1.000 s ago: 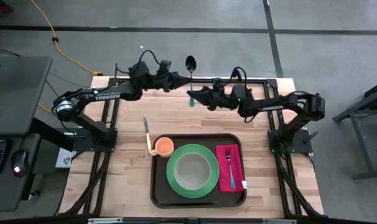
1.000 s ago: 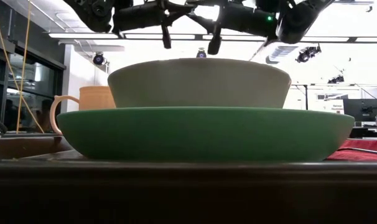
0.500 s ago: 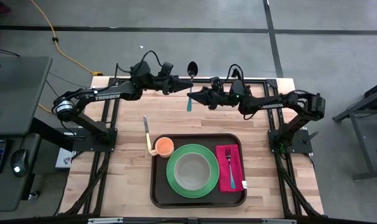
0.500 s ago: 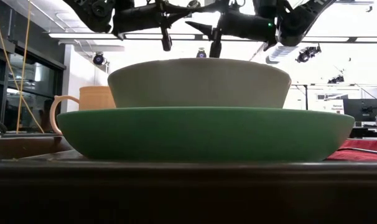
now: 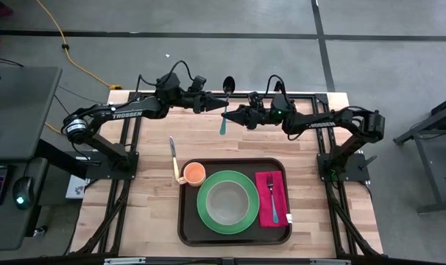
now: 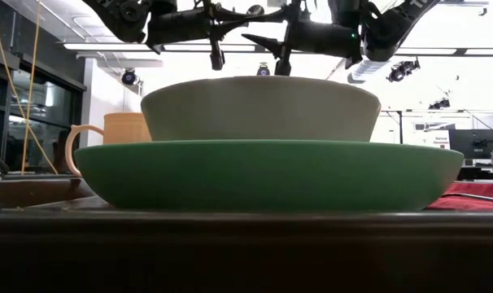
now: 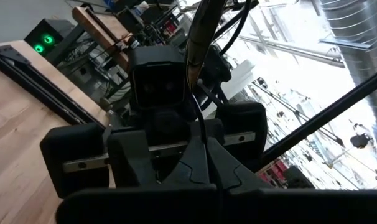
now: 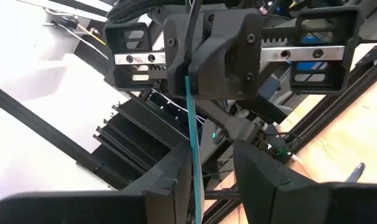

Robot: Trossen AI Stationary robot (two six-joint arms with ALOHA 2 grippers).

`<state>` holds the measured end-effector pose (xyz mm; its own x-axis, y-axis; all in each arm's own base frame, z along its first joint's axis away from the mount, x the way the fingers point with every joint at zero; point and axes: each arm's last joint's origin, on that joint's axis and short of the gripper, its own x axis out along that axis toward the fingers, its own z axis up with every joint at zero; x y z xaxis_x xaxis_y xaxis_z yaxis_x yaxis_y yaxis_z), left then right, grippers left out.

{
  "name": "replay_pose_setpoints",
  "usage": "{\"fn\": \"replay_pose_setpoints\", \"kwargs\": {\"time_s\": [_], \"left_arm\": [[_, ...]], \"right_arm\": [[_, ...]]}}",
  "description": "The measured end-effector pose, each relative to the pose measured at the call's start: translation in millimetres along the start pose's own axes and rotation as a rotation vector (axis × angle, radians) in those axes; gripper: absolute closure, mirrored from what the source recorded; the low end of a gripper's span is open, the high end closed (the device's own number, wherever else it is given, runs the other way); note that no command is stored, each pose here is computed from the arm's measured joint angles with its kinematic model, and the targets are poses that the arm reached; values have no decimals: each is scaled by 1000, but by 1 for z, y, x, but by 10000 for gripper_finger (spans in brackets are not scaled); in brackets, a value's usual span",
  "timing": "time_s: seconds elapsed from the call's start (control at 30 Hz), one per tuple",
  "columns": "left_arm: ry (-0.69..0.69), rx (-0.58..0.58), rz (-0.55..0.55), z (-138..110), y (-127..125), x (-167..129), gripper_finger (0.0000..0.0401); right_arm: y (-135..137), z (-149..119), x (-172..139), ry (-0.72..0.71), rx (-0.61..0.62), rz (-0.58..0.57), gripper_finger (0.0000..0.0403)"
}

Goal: Set up tray
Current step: Put the blue spoon on top of the red napkin to the left of the blue fork on the black tray

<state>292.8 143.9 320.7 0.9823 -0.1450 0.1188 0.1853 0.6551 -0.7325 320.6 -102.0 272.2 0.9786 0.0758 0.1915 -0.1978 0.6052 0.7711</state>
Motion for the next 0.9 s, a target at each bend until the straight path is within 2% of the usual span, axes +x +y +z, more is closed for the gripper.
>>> {"fn": "replay_pose_setpoints", "kwargs": {"time_s": [0.27, 0.6, 0.9], "left_arm": [[1, 0, 0, 0, 0, 0, 391], [2, -2, 29, -1, 2, 0, 391], [-36, 10, 52, 0, 3, 0, 391]], "right_arm": [[0, 1, -1, 5, 3, -1, 305], [10, 12, -13, 23, -25, -84, 305], [11, 13, -15, 7, -38, -110, 305]]}}
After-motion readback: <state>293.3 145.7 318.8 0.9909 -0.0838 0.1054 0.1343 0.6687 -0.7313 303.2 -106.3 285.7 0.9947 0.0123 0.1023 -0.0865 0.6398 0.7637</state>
